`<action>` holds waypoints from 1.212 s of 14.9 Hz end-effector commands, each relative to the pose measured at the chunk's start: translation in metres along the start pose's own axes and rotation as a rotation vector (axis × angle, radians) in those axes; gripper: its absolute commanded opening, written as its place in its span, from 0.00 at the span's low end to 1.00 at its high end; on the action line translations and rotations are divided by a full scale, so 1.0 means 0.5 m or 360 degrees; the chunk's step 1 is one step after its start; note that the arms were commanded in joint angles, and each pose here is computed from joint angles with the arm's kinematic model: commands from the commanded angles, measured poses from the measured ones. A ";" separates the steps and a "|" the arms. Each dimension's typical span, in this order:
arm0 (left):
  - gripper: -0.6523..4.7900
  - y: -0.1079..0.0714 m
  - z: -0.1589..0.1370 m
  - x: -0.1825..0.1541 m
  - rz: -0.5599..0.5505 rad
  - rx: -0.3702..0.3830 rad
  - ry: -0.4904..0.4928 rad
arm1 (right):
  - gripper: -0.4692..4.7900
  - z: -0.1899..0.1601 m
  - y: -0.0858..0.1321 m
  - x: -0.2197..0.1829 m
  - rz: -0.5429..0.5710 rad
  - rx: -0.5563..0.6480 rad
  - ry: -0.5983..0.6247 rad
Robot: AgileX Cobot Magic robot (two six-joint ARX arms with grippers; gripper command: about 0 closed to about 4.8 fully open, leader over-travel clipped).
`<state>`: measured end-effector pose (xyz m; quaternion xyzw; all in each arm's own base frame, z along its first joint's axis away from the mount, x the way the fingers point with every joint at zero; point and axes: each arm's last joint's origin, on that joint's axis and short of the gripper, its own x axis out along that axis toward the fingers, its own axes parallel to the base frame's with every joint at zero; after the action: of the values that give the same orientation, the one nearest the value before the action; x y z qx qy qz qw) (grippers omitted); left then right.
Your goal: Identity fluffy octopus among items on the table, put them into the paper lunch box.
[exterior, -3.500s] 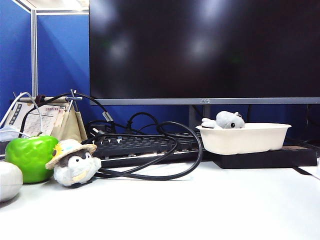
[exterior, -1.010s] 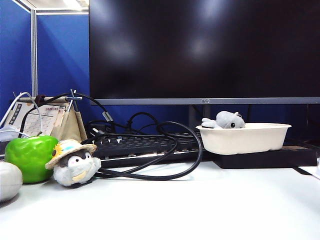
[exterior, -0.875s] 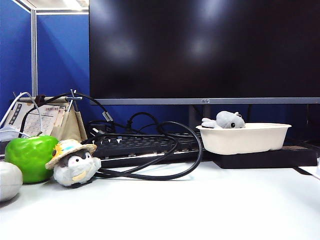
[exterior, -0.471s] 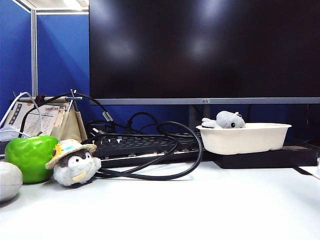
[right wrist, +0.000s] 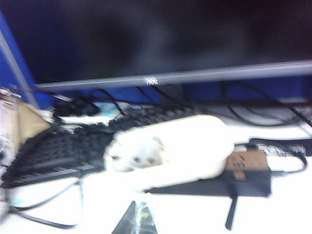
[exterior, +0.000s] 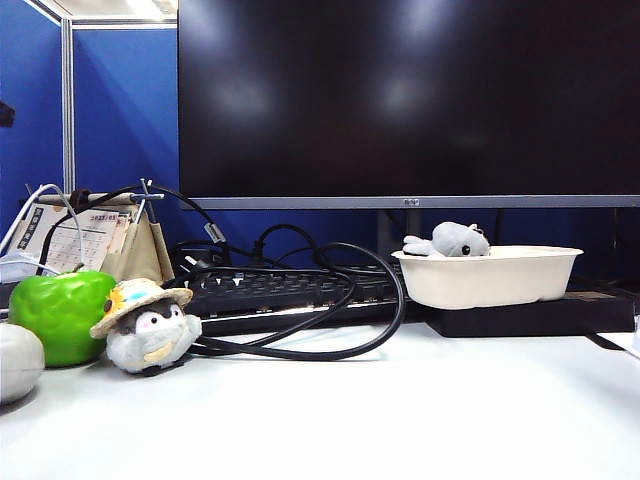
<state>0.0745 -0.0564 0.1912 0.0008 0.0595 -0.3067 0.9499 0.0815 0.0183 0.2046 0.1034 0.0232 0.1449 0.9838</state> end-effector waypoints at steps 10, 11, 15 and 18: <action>0.11 0.007 -0.054 0.016 0.0146 0.0040 0.0102 | 0.08 -0.069 -0.023 0.023 -0.0163 -0.0029 0.0049; 0.11 0.007 -0.055 0.016 0.0145 0.0053 0.0111 | 0.08 -0.072 -0.024 0.022 -0.0168 -0.0053 0.0079; 0.11 0.008 -0.096 0.023 0.0135 0.0052 0.0224 | 0.08 -0.106 -0.031 0.026 -0.0181 -0.0086 0.0211; 0.11 0.009 -0.094 0.023 0.0169 0.0052 0.0207 | 0.08 -0.104 -0.030 0.026 -0.0180 -0.0087 0.0194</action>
<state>0.0808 -0.0580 0.1455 0.0365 0.1131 -0.2635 0.9573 0.0942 0.0182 0.1496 0.0667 0.0916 0.0959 0.9889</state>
